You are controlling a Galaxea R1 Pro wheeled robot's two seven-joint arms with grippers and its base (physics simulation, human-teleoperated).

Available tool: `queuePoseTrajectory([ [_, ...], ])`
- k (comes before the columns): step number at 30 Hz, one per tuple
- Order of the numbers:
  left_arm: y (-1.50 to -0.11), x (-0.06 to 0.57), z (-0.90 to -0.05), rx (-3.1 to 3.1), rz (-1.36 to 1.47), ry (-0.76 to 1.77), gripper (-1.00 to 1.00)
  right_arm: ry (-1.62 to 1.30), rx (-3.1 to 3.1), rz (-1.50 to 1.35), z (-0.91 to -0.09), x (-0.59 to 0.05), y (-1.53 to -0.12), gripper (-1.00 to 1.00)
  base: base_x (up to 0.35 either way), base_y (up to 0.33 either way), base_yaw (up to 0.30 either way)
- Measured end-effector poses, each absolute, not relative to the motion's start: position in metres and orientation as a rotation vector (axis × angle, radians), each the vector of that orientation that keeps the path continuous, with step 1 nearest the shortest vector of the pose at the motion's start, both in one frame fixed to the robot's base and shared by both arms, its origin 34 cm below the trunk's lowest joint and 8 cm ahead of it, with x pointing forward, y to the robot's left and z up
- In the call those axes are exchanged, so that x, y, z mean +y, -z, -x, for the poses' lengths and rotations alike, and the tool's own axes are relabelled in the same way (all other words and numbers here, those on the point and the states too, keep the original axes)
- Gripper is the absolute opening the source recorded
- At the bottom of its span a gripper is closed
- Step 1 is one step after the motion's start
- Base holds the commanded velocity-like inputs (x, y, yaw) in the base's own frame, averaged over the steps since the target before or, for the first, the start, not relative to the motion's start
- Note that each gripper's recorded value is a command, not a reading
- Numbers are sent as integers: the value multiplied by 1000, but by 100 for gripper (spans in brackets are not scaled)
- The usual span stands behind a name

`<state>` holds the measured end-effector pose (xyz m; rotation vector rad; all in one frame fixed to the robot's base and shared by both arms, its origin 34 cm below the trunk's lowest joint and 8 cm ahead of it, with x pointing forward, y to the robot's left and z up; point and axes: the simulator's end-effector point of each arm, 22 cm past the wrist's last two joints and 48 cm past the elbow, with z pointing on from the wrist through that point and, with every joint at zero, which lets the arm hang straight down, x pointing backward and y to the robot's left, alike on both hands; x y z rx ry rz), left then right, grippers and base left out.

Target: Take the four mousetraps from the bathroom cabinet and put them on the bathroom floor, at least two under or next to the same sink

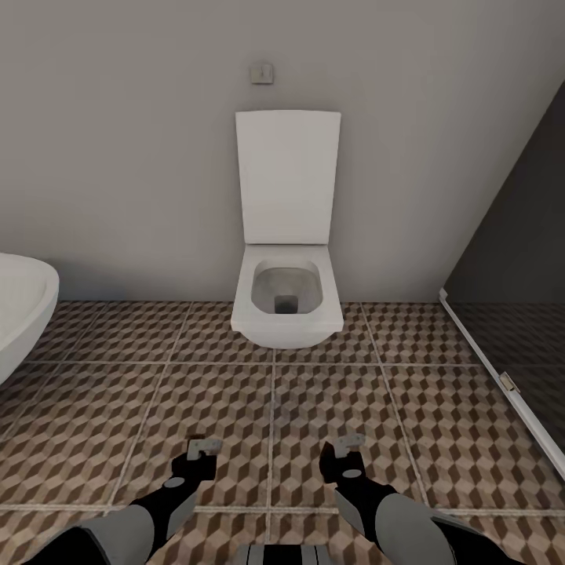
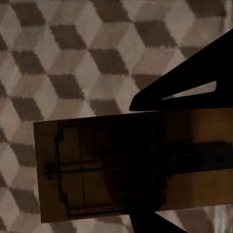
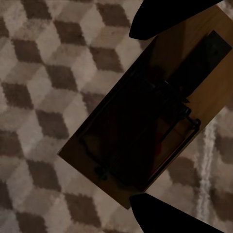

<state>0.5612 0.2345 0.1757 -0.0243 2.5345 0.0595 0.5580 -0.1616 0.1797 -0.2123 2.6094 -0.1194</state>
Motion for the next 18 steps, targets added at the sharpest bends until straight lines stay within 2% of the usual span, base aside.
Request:
queuePoseTrajectory([
  [18,-187,216,-576,2497,87,-97,-100,123,2604,214,-560,-162,-181,-100,0,0,0],
])
